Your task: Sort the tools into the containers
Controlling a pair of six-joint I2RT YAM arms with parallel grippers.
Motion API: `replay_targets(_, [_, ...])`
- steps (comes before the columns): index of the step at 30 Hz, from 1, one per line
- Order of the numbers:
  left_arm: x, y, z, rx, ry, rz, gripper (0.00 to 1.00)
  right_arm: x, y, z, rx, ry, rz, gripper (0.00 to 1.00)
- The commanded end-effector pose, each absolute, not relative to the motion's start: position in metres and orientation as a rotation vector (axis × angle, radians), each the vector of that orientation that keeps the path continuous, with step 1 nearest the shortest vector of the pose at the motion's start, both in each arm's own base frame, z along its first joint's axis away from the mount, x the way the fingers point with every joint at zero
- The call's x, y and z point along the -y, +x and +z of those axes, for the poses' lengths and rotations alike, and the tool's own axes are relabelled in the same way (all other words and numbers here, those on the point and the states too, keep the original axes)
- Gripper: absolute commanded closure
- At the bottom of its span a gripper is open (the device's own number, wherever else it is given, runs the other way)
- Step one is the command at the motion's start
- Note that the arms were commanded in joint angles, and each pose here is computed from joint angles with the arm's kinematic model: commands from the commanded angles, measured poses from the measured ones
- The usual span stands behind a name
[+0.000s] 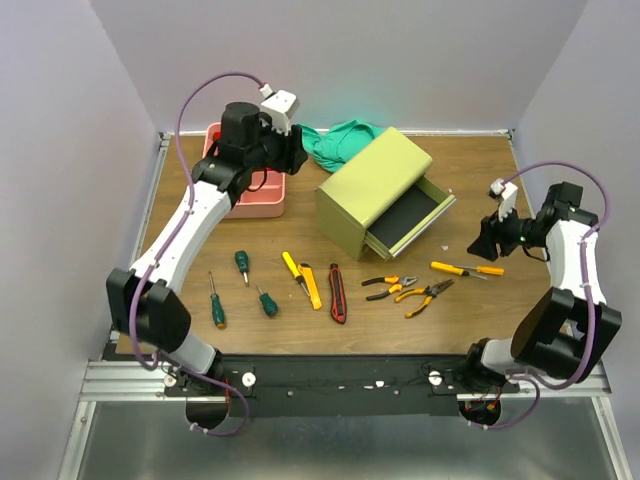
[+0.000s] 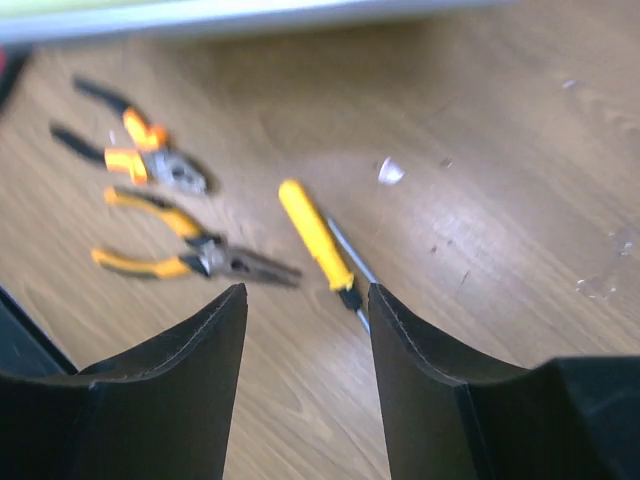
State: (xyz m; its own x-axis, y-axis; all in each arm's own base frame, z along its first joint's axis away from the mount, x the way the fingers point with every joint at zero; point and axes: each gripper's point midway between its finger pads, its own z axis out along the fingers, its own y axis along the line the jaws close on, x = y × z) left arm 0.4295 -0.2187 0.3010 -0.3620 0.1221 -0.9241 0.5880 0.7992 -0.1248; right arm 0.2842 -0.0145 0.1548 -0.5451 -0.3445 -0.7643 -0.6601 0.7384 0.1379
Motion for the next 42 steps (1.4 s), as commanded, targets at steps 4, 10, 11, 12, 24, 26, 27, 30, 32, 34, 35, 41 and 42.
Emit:
replay_targets(4, [0.195, 0.404, 0.294, -1.894, 0.493, -0.468, 0.39, 0.035, 0.279, 0.127, -2.107, -1.245, 0.391, 0.39])
replay_targets(10, [0.181, 0.398, 0.28, -1.935, 0.463, -0.446, 0.39, 0.027, 0.295, 0.097, -1.986, -1.449, 0.204, 0.29])
replay_targets(11, [0.179, 0.398, 0.279, -1.938, 0.462, -0.441, 0.39, 0.022, 0.291, 0.088, -1.989, -1.469, 0.213, 0.29])
replay_targets(12, [0.178, 0.4, 0.279, -1.937, 0.461, -0.433, 0.39, 0.02, 0.295, 0.084, -1.972, -1.487, 0.196, 0.29])
replay_targets(24, [0.148, 0.409, 0.26, -1.987, 0.392, -0.389, 0.39, -0.003, 0.298, 0.05, -2.007, -1.505, 0.253, 0.31])
replay_targets(26, [0.145, 0.408, 0.257, -1.996, 0.394, -0.382, 0.39, -0.006, 0.299, 0.045, -2.005, -1.524, 0.269, 0.32])
replay_targets(27, [0.143, 0.409, 0.254, -2.0, 0.392, -0.373, 0.39, -0.008, 0.299, 0.044, -2.002, -1.526, 0.277, 0.32])
replay_targets(30, [0.14, 0.409, 0.248, -2.014, 0.389, -0.359, 0.39, -0.013, 0.301, 0.04, -1.991, -1.54, 0.299, 0.32])
replay_targets(32, [0.135, 0.411, 0.247, -2.022, 0.362, -0.335, 0.39, -0.017, 0.3, 0.035, -1.991, -1.563, 0.313, 0.32])
replay_targets(34, [0.133, 0.413, 0.247, -2.02, 0.362, -0.324, 0.39, -0.019, 0.302, 0.033, -1.987, -1.575, 0.308, 0.34])
replay_targets(35, [0.131, 0.414, 0.248, -2.017, 0.36, -0.32, 0.39, -0.019, 0.306, 0.033, -1.993, -1.57, 0.304, 0.34])
replay_targets(41, [0.131, 0.415, 0.246, -2.018, 0.362, -0.326, 0.39, -0.014, 0.3, 0.02, -2.014, -1.682, 0.265, 0.37])
replay_targets(42, [0.131, 0.415, 0.246, -2.017, 0.363, -0.33, 0.39, -0.014, 0.299, 0.019, -2.009, -1.683, 0.259, 0.37])
